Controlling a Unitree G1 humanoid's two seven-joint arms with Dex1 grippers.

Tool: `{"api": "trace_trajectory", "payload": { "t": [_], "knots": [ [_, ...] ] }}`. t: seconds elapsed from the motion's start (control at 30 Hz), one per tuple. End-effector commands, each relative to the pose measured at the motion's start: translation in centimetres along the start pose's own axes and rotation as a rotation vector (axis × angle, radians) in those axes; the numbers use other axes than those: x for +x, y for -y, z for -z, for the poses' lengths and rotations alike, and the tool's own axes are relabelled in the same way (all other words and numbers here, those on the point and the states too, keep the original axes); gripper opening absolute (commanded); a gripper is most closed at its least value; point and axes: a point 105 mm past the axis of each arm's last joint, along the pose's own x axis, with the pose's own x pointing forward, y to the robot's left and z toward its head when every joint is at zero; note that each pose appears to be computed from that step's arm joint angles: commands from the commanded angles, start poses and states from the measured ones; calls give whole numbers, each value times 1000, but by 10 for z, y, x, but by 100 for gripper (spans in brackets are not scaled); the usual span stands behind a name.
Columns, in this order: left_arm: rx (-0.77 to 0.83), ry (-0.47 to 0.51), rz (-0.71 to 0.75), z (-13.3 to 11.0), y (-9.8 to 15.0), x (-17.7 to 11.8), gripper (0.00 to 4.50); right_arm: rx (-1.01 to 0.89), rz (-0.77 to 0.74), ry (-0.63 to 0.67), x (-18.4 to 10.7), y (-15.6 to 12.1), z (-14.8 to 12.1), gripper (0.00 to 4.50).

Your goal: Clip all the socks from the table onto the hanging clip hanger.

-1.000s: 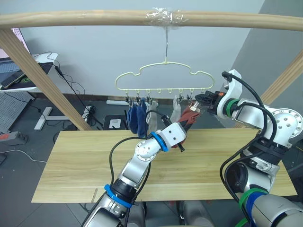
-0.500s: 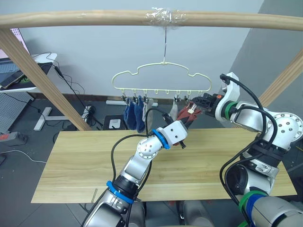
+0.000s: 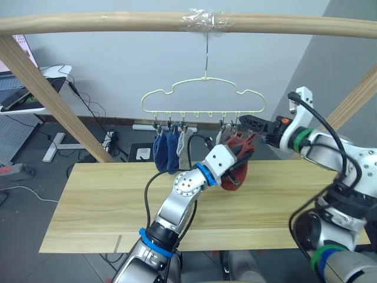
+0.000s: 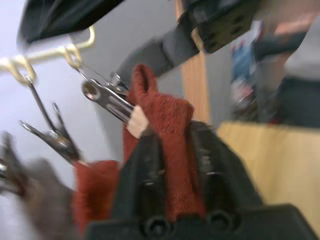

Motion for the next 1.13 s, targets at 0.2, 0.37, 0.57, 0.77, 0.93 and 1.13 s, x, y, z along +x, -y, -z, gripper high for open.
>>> {"api": "trace_trajectory", "payload": {
  "t": [0.2, 0.37, 0.57, 0.77, 0.93, 1.13],
  "knots": [
    [-120, -105, -92, 22, -32, -38, 402, -363, 97, 31, -8, 12, 48, 450],
    [-120, -207, -369, 47, -72, -113, 446, -471, 164, -48, -9, 33, 105, 450],
    [-95, -464, -806, 75, -100, -236, 446, -449, 306, -150, -17, 64, 159, 450],
    [-64, -649, -901, 78, -81, -319, 446, -534, 375, -225, -35, 83, 182, 450],
    [-55, -645, -943, 74, -82, -351, 446, -548, 381, -231, -50, 93, 183, 450],
    [-76, -653, -922, 80, -92, -349, 446, -542, 413, -214, -50, 97, 180, 450]
  ]
}}
